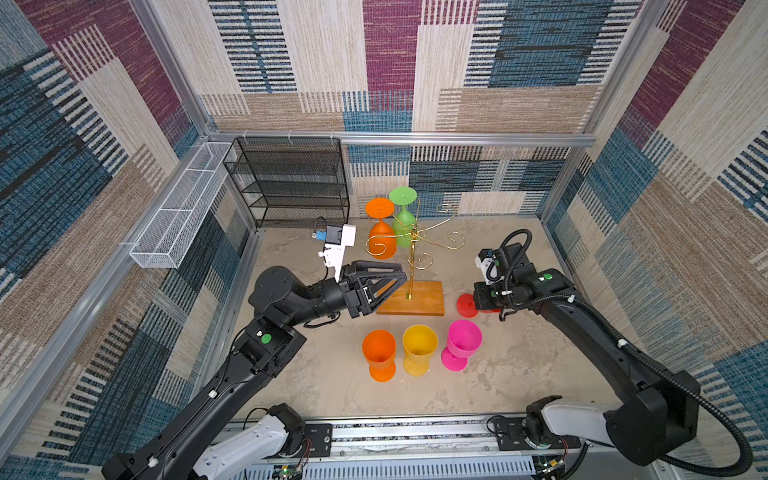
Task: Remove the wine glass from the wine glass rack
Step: 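Lower the red glass with the right gripper beside the pink glass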
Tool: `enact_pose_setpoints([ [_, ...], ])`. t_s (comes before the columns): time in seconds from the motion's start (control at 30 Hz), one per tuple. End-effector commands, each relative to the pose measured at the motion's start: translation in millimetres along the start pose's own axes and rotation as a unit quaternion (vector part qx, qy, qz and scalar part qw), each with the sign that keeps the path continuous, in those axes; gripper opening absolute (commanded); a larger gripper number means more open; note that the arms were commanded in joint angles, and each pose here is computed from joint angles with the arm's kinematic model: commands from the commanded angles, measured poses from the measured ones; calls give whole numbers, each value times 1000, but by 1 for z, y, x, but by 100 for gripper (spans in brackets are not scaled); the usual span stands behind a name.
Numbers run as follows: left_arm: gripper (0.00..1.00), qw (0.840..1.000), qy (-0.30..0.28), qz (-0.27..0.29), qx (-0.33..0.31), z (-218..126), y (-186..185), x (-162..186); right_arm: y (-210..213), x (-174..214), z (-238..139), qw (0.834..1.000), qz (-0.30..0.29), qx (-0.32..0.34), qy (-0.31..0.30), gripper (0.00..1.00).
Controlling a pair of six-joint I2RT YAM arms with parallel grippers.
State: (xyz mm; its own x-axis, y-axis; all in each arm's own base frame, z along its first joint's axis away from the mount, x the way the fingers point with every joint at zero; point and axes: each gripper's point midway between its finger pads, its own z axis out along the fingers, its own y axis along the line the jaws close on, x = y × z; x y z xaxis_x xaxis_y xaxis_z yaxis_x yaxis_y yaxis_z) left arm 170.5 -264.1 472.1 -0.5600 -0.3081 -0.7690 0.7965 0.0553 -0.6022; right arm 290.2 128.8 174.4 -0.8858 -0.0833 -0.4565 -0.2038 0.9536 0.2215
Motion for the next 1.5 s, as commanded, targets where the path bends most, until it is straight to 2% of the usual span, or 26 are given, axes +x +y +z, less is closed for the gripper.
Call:
enact_pose_setpoints([
  [0.0, 61, 1000, -4, 13, 14, -2, -8, -3, 4, 9, 5, 1000, -3, -4, 20, 0],
  [0.67, 61, 1000, 9, 12, 21, 2, -6, 3, 21, 11, 21, 998, -29, -5, 55, 0],
  [0.77, 61, 1000, 10, 12, 20, 1, -5, 3, 23, 10, 22, 998, -30, -8, 56, 10],
  [1.1, 61, 1000, 12, 12, 18, 1, -3, 5, 28, 3, 17, 998, -33, -13, 43, 28],
  [1.47, 61, 1000, 10, 9, 12, 0, -1, 7, 36, -9, -1, 999, -36, -30, 10, 39],
])
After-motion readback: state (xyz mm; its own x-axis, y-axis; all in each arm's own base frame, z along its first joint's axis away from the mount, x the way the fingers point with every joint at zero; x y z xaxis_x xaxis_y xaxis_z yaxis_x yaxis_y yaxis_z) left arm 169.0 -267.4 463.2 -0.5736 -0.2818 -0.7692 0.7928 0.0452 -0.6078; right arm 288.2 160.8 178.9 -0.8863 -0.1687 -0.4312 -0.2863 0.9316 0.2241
